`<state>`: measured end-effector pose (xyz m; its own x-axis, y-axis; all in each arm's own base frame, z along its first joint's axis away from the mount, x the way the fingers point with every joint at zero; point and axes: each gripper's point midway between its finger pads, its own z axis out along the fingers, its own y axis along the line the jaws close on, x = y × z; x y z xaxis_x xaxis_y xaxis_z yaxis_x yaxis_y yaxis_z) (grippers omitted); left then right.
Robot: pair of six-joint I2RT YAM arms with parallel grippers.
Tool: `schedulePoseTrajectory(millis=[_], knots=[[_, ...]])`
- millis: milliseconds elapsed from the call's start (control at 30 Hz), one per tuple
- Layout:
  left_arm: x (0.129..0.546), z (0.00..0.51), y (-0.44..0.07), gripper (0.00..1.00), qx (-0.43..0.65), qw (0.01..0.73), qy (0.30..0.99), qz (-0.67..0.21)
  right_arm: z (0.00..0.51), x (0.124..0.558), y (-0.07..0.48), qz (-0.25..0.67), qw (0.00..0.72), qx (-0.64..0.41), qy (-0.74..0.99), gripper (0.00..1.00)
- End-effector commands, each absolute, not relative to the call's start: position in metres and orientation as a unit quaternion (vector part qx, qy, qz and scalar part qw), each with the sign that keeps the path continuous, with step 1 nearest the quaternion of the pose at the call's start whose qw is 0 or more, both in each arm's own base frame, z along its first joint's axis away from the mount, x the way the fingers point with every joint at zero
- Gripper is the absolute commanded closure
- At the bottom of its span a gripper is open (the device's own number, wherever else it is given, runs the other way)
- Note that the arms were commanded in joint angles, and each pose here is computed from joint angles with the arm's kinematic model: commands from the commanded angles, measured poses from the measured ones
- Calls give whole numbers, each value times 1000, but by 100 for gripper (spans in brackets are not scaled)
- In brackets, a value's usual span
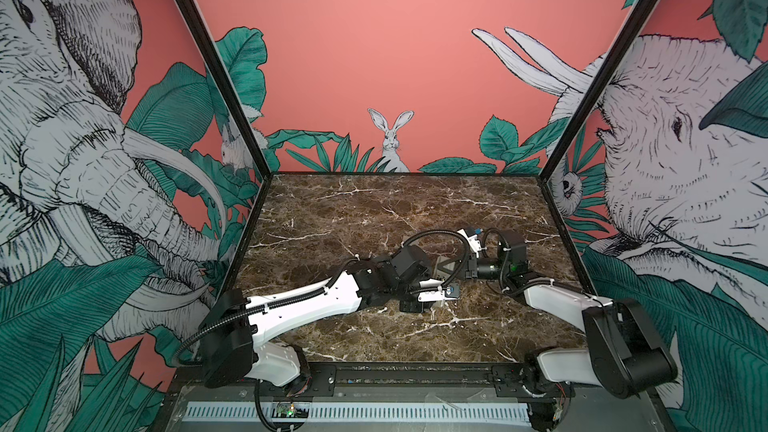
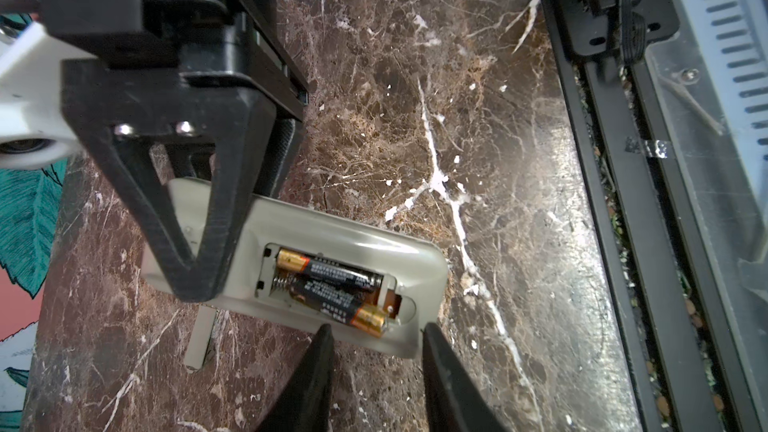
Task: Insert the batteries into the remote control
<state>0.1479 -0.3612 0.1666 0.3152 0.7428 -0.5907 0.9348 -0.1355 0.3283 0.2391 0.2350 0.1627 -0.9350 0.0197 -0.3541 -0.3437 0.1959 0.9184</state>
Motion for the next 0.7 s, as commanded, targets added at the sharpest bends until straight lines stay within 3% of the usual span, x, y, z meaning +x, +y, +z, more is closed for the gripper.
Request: schedulePoseTrajectory(millis=[0, 667], knots=[[150, 174, -366, 64, 748, 344, 551, -137, 173, 235, 238, 633, 156, -135, 746, 100], [159, 164, -374, 76, 749, 338, 557, -121, 173, 235, 238, 633, 156, -137, 746, 100]])
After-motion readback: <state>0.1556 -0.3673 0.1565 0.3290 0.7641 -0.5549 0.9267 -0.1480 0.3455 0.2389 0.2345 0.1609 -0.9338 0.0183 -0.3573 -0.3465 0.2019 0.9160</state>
